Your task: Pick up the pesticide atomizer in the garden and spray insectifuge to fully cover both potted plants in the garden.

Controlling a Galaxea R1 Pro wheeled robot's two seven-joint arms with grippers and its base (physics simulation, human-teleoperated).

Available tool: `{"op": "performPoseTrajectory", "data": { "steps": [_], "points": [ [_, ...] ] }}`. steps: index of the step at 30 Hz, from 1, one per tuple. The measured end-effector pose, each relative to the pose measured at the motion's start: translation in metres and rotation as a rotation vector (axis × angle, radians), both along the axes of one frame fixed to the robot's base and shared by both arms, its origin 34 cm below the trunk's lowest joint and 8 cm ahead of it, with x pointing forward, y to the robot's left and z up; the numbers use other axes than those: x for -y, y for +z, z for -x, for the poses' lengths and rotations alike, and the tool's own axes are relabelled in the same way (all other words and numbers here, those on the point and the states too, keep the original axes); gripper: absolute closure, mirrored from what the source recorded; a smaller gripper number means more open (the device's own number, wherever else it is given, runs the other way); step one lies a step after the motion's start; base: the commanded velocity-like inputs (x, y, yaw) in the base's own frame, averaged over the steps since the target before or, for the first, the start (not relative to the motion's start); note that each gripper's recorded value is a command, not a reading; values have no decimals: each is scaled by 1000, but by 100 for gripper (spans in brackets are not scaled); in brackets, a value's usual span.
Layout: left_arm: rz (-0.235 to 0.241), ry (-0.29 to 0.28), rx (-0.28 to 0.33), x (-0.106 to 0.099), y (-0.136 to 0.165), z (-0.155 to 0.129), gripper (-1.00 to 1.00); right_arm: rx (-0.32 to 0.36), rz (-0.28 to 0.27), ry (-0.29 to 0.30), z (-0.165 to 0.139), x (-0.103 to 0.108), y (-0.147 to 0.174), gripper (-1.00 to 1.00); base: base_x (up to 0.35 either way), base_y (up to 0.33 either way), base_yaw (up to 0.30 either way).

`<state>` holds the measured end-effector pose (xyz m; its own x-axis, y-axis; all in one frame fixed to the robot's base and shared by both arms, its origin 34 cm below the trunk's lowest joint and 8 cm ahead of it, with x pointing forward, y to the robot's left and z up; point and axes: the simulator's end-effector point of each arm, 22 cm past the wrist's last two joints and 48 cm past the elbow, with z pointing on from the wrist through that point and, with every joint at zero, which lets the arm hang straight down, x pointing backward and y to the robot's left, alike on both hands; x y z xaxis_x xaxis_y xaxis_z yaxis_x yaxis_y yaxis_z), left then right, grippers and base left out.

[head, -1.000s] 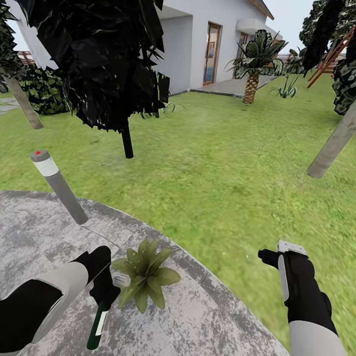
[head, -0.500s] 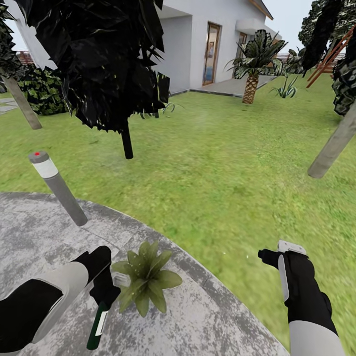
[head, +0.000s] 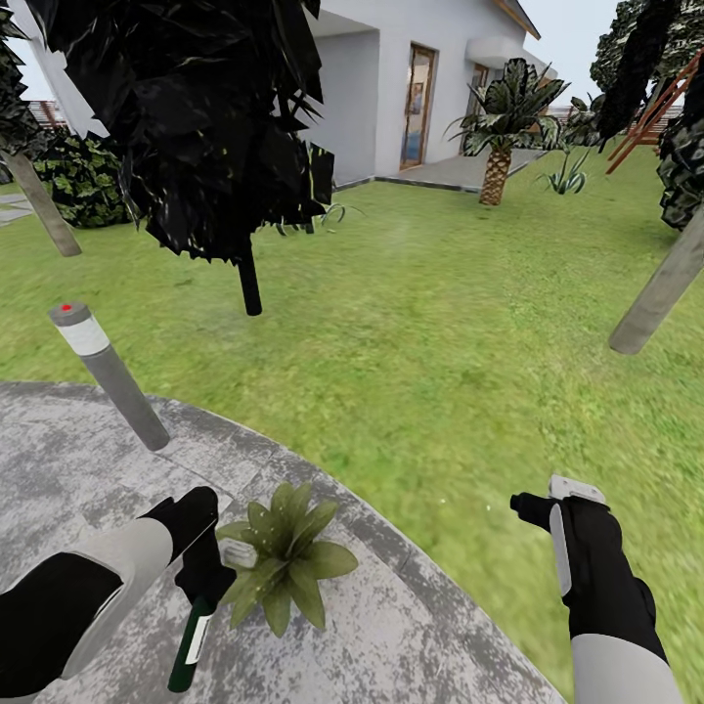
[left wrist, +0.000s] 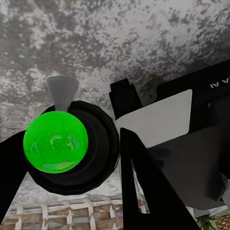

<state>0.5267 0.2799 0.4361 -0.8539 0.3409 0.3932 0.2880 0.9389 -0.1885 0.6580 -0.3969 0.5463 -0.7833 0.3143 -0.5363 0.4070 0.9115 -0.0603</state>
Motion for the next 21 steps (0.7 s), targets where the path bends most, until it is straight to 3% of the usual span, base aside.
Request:
{"op": "performPoseTrajectory", "data": {
  "steps": [9,14,16,21],
  "points": [
    [-14,-3,-9,-8,-2,5,100,0,0,0,0,0,0,-100,0,0,0],
    [-91,-90,-10,-33,3,1,100,-1,1,0,0,0,0,-100,0,0,0],
    [-105,-103,24,-37,13,-21,100,0,1,0,0,0,0,-100,0,0,0],
    [-109,-99,50,-38,22,-38,100,-2,1,0,1,0,-1,-100,0,0,0]
  ]
}}
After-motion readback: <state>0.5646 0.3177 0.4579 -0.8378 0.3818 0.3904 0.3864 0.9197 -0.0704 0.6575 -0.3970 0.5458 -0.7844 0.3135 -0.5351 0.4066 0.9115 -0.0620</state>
